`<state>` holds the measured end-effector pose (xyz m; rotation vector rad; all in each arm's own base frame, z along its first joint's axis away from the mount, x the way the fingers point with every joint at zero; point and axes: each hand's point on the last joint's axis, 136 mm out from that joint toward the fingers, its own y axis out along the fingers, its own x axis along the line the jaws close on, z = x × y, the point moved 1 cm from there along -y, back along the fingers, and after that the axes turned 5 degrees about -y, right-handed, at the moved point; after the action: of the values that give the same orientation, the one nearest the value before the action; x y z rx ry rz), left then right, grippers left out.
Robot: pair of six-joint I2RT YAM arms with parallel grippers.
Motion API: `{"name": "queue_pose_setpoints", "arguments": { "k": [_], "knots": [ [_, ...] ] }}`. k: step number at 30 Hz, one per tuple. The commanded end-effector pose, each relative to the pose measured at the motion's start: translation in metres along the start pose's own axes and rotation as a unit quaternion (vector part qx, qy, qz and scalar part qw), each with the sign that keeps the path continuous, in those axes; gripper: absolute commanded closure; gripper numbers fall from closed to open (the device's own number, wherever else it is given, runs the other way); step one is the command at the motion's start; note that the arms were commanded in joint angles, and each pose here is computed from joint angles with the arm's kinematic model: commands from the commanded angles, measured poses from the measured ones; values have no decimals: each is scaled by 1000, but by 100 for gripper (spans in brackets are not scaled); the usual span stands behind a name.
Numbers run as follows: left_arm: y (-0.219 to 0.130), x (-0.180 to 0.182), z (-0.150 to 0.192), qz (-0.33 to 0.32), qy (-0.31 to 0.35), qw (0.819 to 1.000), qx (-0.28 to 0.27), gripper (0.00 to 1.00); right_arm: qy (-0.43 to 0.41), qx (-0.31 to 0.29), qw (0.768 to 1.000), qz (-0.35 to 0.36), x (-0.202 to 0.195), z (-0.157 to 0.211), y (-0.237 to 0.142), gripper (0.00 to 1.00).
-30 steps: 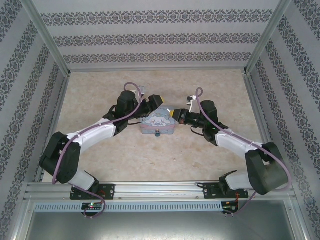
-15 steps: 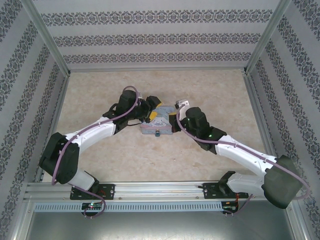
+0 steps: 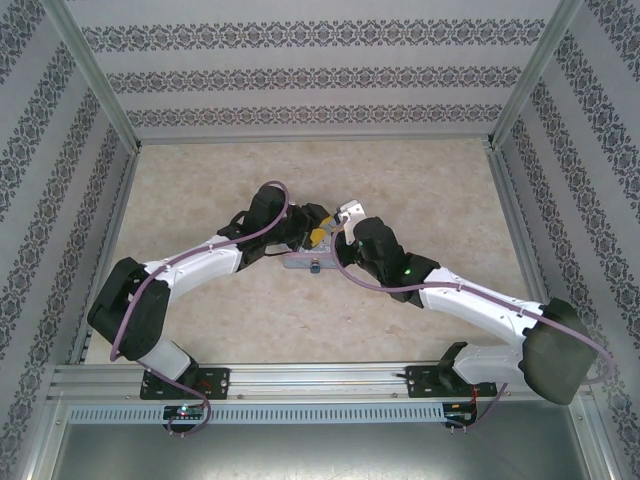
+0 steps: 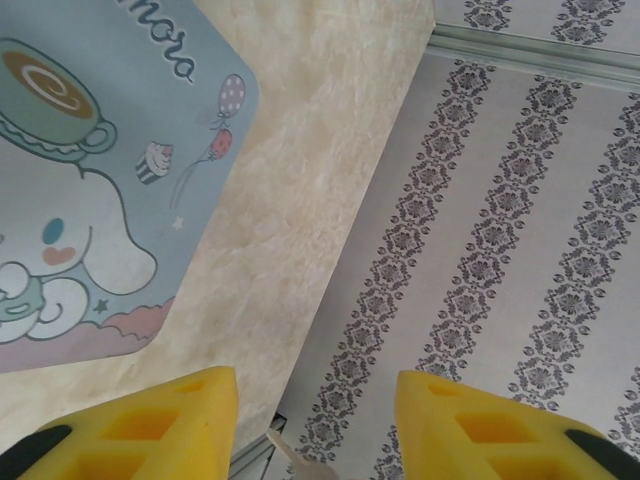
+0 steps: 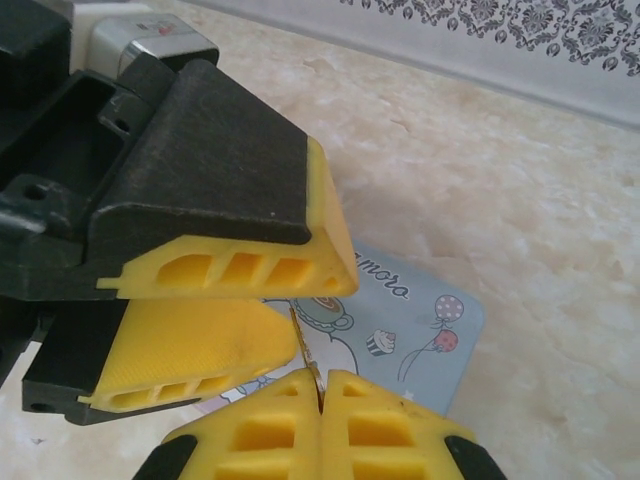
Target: Unlock the padlock with the key
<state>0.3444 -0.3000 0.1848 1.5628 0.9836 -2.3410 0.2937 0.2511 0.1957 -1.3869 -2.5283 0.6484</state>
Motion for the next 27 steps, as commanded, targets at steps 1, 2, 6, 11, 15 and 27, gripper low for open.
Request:
{"name": "queue_pose_setpoints", "arguments": {
  "k": [1, 2, 6, 11, 15, 27],
  "knots": [
    [6, -12, 6, 24, -3, 1000, 5, 57, -12, -10, 1000, 9, 1, -11, -1, 100],
    [6, -13, 6, 25, -2, 1000, 6, 58, -12, -10, 1000, 8, 1, -11, -1, 100],
    [9, -15, 9, 27, -1, 1000, 10, 60, -12, -7, 1000, 9, 2, -9, 0, 100],
    [13, -13, 12, 26, -3, 1000, 14, 66, -11, -6, 1000, 9, 2, -8, 1, 100],
    [14, -14, 13, 27, -3, 1000, 14, 69, -12, -4, 1000, 9, 2, -7, 2, 100],
    [15, -15, 15, 23, -1, 1000, 15, 83, -10, -1, 1000, 11, 2, -6, 4, 100]
  ]
}}
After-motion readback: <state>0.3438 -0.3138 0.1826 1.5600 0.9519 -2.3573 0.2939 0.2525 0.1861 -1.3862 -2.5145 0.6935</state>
